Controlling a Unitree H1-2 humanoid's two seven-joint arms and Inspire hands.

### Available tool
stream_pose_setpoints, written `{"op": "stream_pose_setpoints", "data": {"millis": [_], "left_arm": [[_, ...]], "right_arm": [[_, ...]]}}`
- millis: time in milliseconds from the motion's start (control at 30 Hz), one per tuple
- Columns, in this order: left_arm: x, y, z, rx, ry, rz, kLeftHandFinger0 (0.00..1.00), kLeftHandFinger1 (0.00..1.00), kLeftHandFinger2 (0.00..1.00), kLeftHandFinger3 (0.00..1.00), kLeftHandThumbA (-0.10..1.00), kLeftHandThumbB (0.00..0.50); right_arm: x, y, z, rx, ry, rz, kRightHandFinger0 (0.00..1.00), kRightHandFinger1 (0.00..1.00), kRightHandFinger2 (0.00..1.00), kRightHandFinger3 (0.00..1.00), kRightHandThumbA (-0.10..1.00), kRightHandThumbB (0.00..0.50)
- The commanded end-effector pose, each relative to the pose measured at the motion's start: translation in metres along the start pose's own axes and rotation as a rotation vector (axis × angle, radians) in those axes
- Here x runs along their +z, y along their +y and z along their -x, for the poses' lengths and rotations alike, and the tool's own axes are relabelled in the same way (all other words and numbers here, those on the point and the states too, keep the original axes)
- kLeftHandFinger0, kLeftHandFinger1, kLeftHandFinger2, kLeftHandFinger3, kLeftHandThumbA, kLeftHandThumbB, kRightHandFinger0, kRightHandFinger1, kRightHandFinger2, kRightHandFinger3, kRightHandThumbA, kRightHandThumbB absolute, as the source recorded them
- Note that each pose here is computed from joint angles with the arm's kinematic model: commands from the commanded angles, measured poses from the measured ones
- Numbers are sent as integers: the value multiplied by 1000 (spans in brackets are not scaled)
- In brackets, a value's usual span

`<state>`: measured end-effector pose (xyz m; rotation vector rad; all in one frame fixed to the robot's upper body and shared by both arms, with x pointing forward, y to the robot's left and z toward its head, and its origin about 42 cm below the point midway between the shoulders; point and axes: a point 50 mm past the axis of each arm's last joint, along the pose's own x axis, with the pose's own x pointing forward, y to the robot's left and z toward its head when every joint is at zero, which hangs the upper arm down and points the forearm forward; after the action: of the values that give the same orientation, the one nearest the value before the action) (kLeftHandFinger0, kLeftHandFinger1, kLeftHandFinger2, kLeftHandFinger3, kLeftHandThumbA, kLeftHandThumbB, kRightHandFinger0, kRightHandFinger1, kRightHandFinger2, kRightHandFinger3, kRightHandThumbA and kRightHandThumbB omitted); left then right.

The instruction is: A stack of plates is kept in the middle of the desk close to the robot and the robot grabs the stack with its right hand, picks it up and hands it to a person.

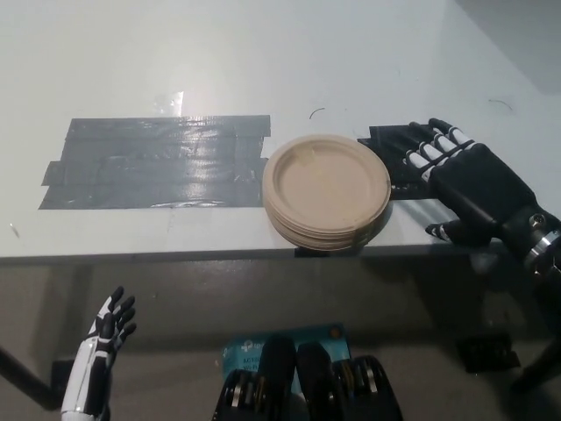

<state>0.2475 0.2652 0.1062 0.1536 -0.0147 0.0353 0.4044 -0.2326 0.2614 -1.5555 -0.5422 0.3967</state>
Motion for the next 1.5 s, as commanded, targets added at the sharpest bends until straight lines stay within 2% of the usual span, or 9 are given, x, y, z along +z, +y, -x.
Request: {"op": "stream_pose_setpoints", "data": {"millis": [0, 400, 567, 867, 1467], "left_arm": [[8, 5, -3, -23, -27, -5, 1000, 1000, 1000, 1000, 1000, 0], [11, 4, -4, -33, -30, -23, 1000, 1000, 1000, 1000, 1000, 0], [12, 3, -6, -39, -29, -20, 1000, 1000, 1000, 1000, 1000, 0], [14, 0, -6, -48, -30, -9, 1000, 1000, 1000, 1000, 1000, 0], [20, 3, -16, -53, -51, -28, 1000, 1000, 1000, 1000, 1000, 0]], "right_arm": [[-11, -22, -11, -99, 18, 53, 1000, 1000, 1000, 1000, 1000, 500], [-17, -13, -29, -184, 54, 88, 1000, 1000, 1000, 1000, 1000, 500], [-18, -14, -36, -273, 65, 62, 1000, 1000, 1000, 1000, 1000, 475], [-9, -2, -41, -315, 37, 55, 1000, 1000, 1000, 1000, 1000, 485], [-1, 19, -51, -225, -27, 80, 1000, 1000, 1000, 1000, 1000, 500]]}}
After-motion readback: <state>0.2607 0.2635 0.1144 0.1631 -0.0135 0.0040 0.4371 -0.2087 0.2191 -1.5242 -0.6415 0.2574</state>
